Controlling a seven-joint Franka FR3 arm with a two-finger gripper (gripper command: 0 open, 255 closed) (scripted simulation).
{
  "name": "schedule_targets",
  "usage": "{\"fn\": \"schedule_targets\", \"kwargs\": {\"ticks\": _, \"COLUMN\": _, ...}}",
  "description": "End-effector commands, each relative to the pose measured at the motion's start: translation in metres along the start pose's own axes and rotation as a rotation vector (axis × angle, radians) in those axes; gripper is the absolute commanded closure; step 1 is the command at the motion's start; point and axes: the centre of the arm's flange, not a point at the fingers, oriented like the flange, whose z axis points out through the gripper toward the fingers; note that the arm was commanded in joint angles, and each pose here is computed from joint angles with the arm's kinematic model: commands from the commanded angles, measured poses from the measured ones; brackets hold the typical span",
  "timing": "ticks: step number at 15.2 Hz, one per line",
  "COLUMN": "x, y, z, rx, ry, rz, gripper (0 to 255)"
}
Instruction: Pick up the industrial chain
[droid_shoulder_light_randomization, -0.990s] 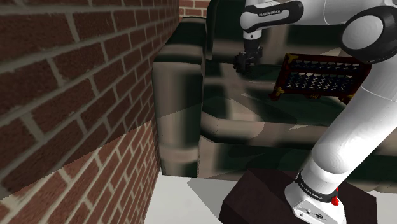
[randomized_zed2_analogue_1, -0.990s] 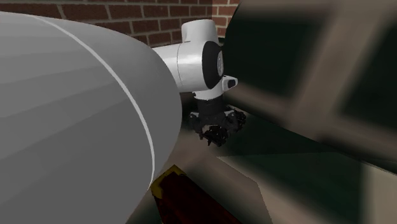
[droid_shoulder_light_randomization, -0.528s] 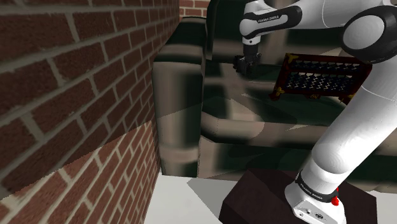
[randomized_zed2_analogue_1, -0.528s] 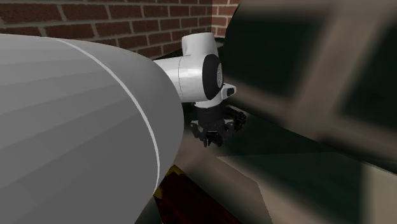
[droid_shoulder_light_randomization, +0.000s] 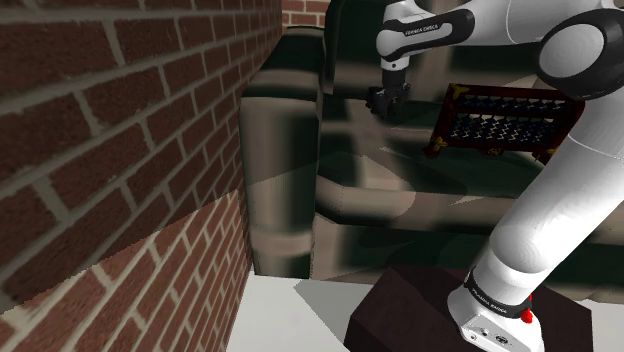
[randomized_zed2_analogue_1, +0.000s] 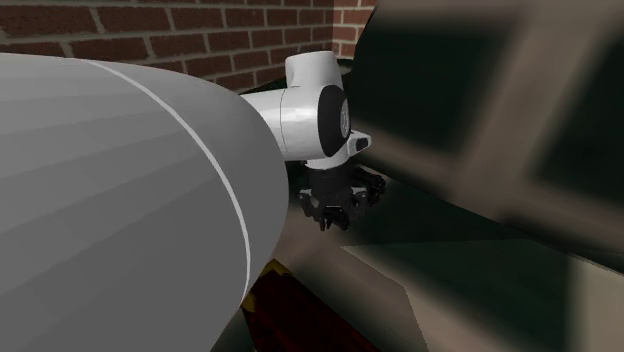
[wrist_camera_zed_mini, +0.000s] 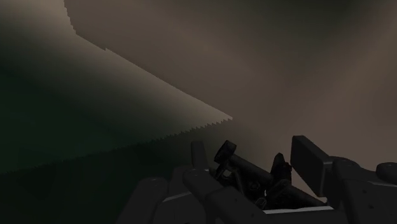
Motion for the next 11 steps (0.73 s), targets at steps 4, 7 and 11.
{"fn": "schedule_targets", "kwargs": {"ticks": 4, "x": 0.000, "y": 0.005, "z": -0.020, "rx": -0.001, "ry": -0.001, "rz": 0.001, "gripper": 255}}
{"fn": "schedule_targets", "kwargs": {"ticks": 7, "x": 0.000, "y": 0.007, "z": -0.036, "rx": -0.001, "ry": -0.001, "rz": 0.001, "gripper": 255}}
{"fn": "schedule_targets", "kwargs": {"ticks": 11, "x": 0.000, "y": 0.011, "z": -0.056, "rx": -0.001, "ry": -0.001, "rz": 0.001, "gripper": 255}}
